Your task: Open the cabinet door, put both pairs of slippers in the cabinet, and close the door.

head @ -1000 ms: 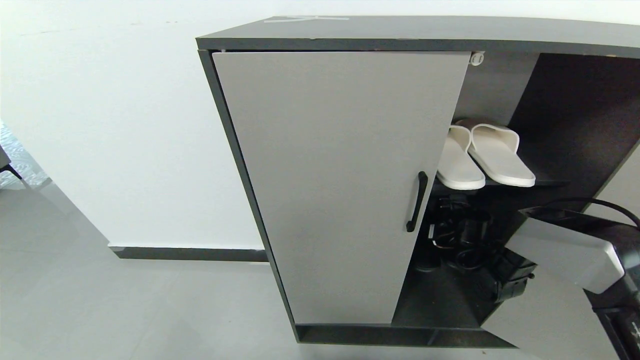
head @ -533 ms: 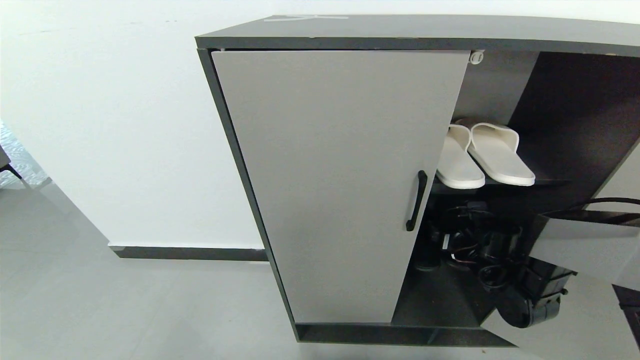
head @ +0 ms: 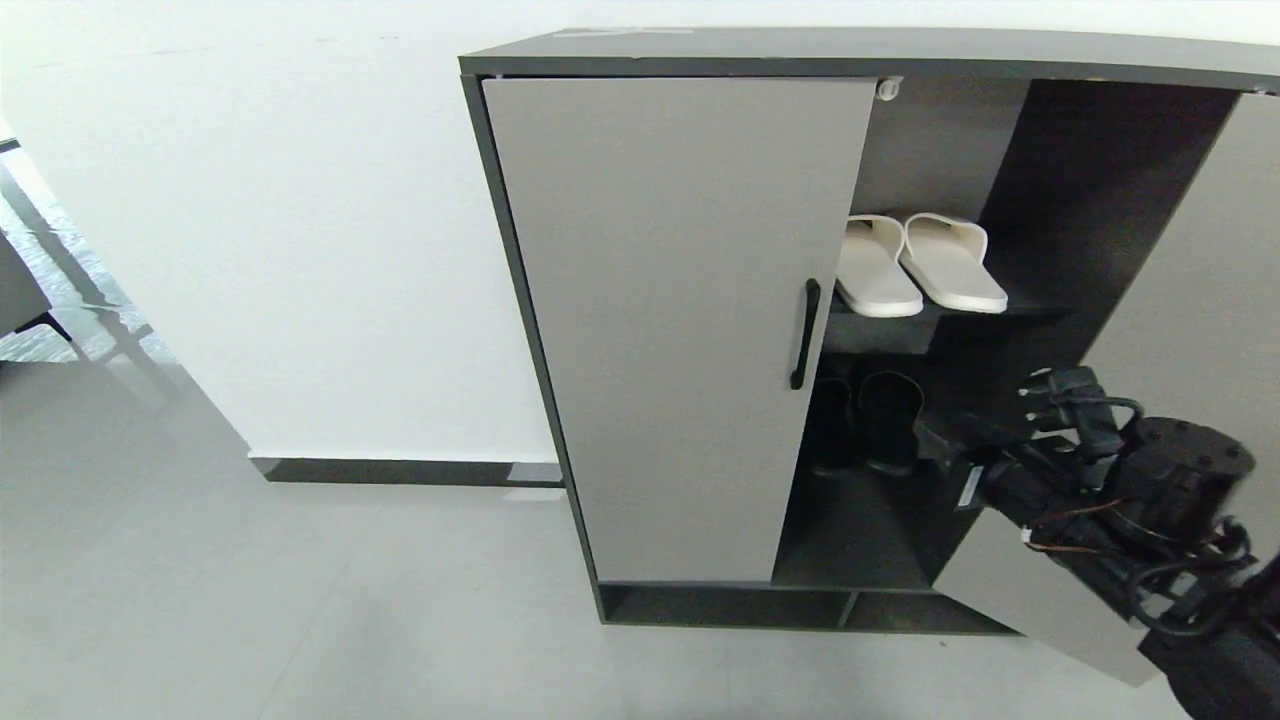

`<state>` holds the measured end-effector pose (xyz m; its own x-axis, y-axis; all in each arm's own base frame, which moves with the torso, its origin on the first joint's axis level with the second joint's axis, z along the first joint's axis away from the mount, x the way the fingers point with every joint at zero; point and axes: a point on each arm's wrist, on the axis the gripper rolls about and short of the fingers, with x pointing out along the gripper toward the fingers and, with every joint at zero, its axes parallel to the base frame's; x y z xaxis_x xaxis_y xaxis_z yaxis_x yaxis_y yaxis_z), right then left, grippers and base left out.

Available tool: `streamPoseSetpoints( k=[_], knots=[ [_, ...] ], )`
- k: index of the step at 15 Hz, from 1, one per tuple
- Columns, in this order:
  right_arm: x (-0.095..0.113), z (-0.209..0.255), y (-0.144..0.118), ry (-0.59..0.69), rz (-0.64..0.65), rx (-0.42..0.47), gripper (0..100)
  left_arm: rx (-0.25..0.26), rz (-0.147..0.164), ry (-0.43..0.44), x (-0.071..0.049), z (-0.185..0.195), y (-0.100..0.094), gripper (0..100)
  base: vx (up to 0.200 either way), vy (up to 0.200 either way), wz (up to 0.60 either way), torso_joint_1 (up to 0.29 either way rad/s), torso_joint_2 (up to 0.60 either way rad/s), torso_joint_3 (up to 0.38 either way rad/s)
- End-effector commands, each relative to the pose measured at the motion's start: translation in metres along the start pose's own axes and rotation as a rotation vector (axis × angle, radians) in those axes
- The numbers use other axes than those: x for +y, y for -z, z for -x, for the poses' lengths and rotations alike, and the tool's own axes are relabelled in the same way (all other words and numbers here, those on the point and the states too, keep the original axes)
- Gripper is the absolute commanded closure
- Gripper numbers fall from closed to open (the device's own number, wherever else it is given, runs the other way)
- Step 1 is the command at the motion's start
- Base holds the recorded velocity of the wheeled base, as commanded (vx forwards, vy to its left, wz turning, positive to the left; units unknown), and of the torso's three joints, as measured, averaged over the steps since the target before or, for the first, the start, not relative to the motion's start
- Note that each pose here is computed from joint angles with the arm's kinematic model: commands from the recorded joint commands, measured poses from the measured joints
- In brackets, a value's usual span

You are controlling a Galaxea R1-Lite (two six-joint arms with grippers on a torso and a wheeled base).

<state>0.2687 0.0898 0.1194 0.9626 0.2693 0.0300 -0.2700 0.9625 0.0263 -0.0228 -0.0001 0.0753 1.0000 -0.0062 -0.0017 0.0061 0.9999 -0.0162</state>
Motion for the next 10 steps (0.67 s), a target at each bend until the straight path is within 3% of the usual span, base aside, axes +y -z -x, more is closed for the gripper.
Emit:
streamPoseSetpoints(
  k=[1, 6, 10],
  knots=[
    [0.003, 0.043, -0.042, -0.085, -0.04, -0.112, 100, 0.001, 0.001, 0.001, 0.0, 0.0, 0.0, 100, -0.2, -0.2, 0.0, 0.002, 0.01, 0.002],
    [0.001, 0.068, -0.085, -0.094, -0.054, -0.283, 100, 0.001, 0.001, 0.0, 0.0, 0.0, 0.0, 100, 0.0, -0.2, 0.0, 0.0, 0.0, 0.004],
    [-0.013, 0.07, -0.085, -0.086, -0.03, -0.25, 100, 0.001, 0.001, 0.0, 0.0, 0.0, 0.0, 100, 0.0, -0.2, 0.0, 0.004, 0.0, 0.004]
  ],
)
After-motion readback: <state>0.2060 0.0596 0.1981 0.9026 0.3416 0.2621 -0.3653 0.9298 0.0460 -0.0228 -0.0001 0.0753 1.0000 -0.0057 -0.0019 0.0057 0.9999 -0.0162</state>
